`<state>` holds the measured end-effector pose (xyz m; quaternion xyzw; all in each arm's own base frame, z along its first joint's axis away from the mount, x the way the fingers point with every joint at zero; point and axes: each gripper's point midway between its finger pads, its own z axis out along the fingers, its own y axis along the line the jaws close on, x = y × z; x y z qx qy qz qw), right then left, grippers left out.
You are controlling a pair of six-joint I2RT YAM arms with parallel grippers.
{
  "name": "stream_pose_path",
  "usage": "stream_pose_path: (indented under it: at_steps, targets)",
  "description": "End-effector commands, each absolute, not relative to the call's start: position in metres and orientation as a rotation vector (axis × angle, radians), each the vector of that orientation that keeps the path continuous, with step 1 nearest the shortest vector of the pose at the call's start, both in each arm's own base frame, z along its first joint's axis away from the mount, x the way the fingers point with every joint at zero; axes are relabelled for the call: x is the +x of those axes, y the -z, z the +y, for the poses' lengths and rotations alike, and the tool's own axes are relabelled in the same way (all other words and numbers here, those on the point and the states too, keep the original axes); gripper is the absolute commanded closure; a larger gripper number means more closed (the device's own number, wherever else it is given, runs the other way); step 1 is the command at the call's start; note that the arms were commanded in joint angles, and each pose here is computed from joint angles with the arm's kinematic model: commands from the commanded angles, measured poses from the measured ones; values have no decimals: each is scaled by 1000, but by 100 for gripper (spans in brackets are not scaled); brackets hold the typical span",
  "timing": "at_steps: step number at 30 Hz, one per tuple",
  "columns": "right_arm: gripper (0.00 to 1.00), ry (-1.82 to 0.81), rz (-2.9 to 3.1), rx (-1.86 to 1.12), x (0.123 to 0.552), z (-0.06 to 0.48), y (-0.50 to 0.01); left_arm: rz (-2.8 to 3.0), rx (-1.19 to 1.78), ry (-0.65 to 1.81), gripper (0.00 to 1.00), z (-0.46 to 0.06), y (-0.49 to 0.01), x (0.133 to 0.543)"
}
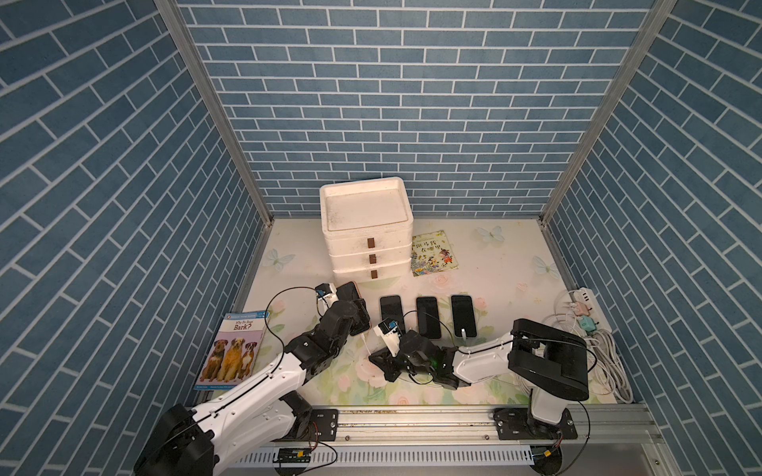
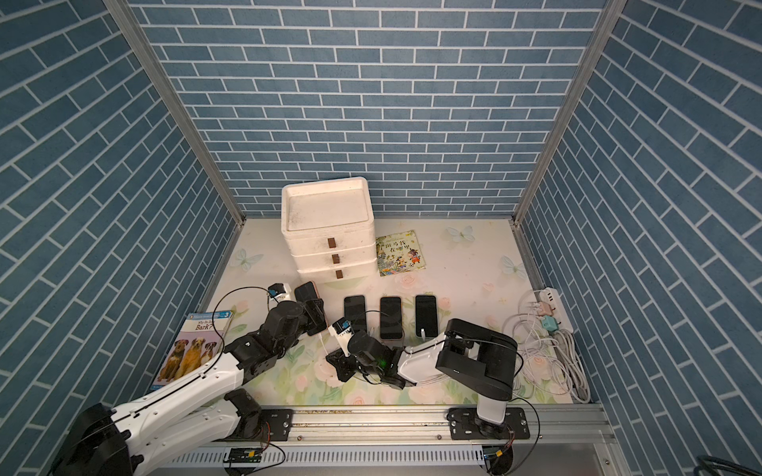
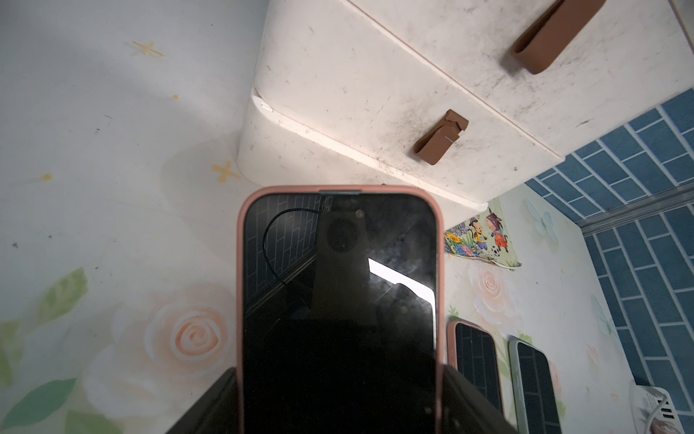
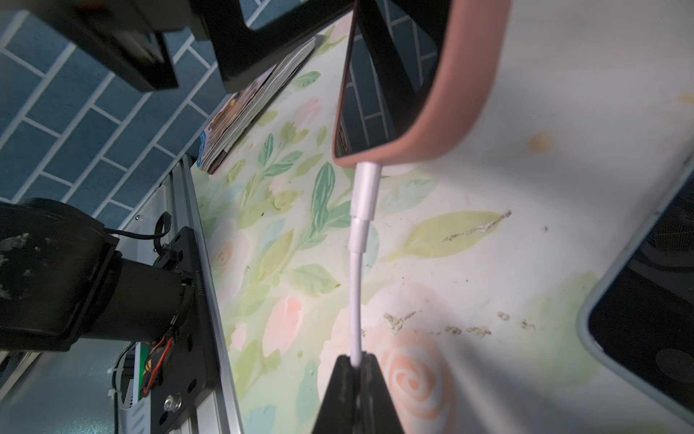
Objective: Unplug the charging cable from the phone
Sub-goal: Remove the charging cable from the phone.
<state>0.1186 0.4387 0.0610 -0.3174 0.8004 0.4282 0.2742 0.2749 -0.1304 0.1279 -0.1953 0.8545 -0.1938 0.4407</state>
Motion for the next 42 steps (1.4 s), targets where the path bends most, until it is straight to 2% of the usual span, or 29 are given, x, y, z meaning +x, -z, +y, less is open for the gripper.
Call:
stream_pose_path:
  at_steps: [1, 25, 31, 32, 36, 38, 42]
  targets:
    - [97, -1138, 2137, -871, 121, 441, -64, 2054, -505, 511, 100, -130, -142, 282]
    - [100, -1088, 2142, -990, 104, 433, -48, 1941, -559, 488, 100, -121, -166, 293]
    - [100, -1015, 2190, -929, 119, 430, -42, 1960, -560, 439, 100, -118, -162, 293]
    - [96, -1024, 2192, -923, 120, 431, -42, 1976, -556, 414, 100, -116, -158, 292]
    - [51, -1032, 2197, -916, 122, 432, -40, 2059, -524, 311, 100, -111, -139, 288]
    - [44, -1033, 2206, -902, 124, 430, -39, 2096, -513, 266, 100, -108, -130, 285]
    - [37, -1029, 2227, -862, 131, 424, -35, 2132, -495, 215, 100, -103, -122, 280]
